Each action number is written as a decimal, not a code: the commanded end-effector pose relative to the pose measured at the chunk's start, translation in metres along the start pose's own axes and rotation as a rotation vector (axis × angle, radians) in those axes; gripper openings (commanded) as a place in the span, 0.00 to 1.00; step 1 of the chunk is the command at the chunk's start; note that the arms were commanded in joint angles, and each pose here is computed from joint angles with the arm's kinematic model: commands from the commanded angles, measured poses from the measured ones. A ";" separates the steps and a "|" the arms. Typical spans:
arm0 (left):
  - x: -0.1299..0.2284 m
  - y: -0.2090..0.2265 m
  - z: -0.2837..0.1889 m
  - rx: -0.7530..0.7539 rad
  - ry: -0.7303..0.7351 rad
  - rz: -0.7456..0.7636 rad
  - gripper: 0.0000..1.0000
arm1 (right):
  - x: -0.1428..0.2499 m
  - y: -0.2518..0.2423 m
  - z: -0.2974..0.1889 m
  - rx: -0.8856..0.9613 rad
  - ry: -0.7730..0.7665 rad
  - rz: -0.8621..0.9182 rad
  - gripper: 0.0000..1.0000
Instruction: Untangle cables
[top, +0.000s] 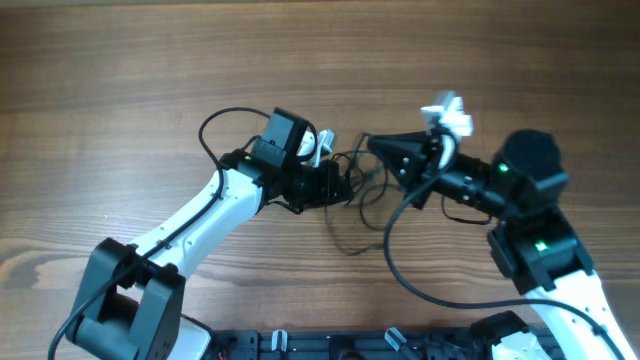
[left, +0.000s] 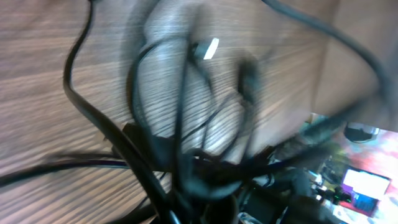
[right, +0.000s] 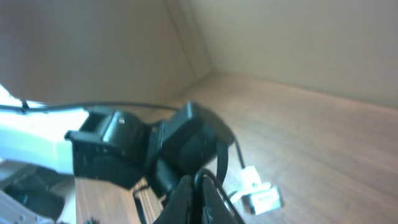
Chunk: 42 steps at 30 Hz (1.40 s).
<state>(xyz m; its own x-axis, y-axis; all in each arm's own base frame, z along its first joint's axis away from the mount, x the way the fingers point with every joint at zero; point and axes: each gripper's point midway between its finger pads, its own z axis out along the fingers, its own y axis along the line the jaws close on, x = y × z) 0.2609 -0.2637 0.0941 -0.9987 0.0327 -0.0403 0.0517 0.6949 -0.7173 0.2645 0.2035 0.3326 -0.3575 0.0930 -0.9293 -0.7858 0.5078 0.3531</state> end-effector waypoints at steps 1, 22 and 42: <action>-0.008 0.066 -0.012 -0.339 -0.113 -0.132 0.04 | -0.038 0.008 -0.028 0.022 -0.128 -0.045 0.04; 0.004 -0.026 -0.099 0.642 -0.045 0.432 0.04 | 0.094 -0.172 -0.147 0.939 0.090 0.707 0.28; -0.016 0.076 -0.047 -0.118 -0.052 -0.268 0.43 | 0.147 -0.148 -0.076 0.372 0.388 0.761 0.38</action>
<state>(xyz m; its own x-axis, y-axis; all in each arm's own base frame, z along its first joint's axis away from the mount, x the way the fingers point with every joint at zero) 0.2862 -0.1488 0.0684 -0.9473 -0.2936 0.1281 -0.3118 0.7531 -0.5793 0.2919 0.0625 0.1406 -0.8967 0.3277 -0.2975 0.0305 0.7163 0.6971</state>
